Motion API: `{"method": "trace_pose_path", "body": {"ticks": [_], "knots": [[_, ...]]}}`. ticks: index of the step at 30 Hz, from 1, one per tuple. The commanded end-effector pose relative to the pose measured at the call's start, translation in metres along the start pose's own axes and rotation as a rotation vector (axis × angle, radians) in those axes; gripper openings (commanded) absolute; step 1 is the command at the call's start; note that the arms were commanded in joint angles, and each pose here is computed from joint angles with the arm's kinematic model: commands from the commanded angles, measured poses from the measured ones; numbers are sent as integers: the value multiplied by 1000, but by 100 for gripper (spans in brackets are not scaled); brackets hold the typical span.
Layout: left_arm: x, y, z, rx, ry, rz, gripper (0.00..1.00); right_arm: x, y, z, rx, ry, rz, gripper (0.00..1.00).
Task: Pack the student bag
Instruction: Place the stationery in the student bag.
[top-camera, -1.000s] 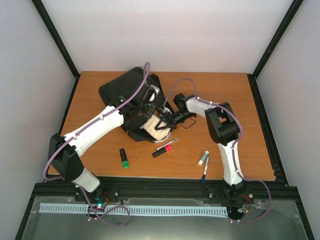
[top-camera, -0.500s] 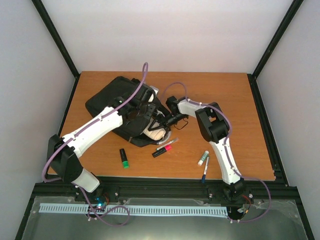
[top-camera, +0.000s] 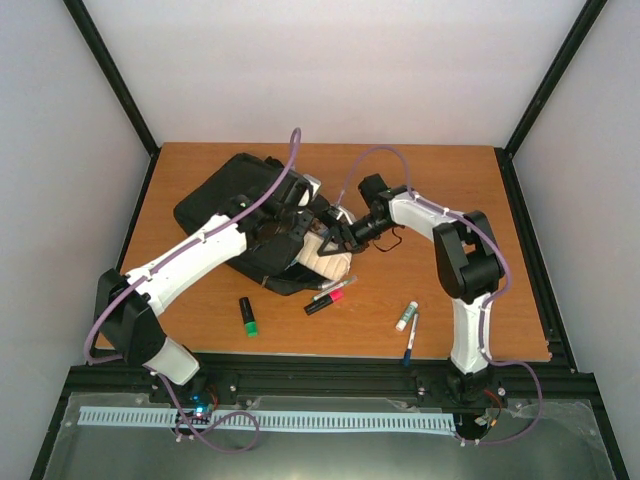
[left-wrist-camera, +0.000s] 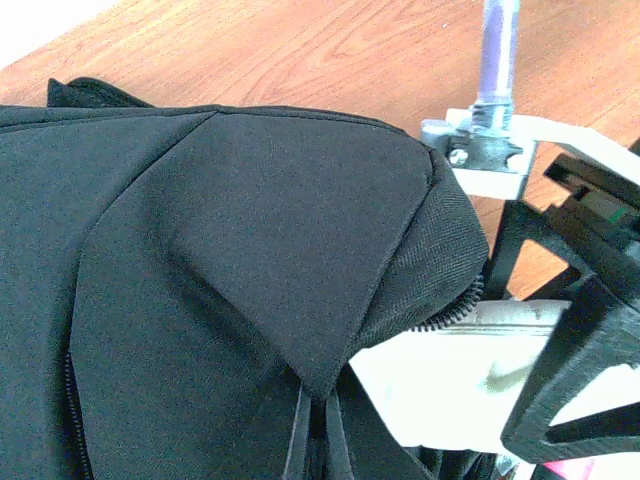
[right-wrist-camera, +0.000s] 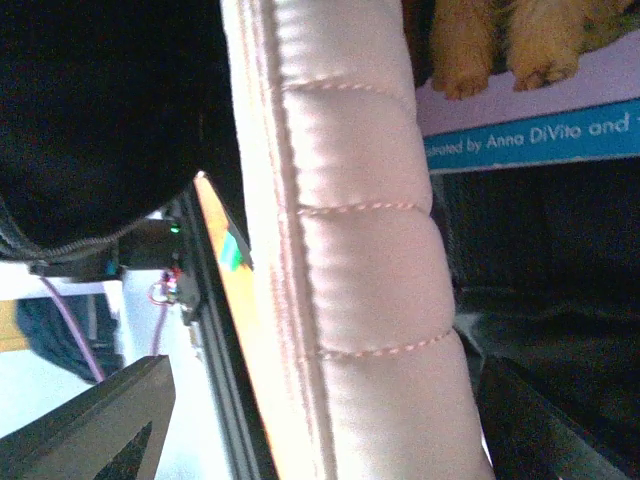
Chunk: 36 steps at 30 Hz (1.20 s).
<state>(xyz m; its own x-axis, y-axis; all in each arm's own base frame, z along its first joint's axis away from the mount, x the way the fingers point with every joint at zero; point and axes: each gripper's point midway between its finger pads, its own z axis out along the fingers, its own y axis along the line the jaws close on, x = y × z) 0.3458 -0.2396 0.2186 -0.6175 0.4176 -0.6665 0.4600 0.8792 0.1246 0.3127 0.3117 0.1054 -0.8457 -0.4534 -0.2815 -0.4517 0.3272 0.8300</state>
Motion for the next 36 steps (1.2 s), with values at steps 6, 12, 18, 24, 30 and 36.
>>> {"method": "trace_pose_path", "body": {"ticks": [6, 12, 18, 24, 30, 36], "knots": [[-19, -25, -20, 60, -85, 133, 1, 25, -11, -26, 298, 9, -323, 85], [-24, -26, -32, 70, -121, 153, 1, 62, -10, -38, 385, 56, -552, 84], [-24, -24, -51, 88, -113, 110, 1, 81, -10, -51, 496, 76, -766, 83], [1, -4, -54, -4, -36, 59, 1, 91, -15, -57, 677, 127, -1024, 83], [12, 1, -61, -9, -77, 26, 1, 101, -4, -37, 783, 204, -1208, 83], [18, 9, -48, -75, -42, 38, 1, 116, 19, -1, 754, 229, -1317, 83]]}}
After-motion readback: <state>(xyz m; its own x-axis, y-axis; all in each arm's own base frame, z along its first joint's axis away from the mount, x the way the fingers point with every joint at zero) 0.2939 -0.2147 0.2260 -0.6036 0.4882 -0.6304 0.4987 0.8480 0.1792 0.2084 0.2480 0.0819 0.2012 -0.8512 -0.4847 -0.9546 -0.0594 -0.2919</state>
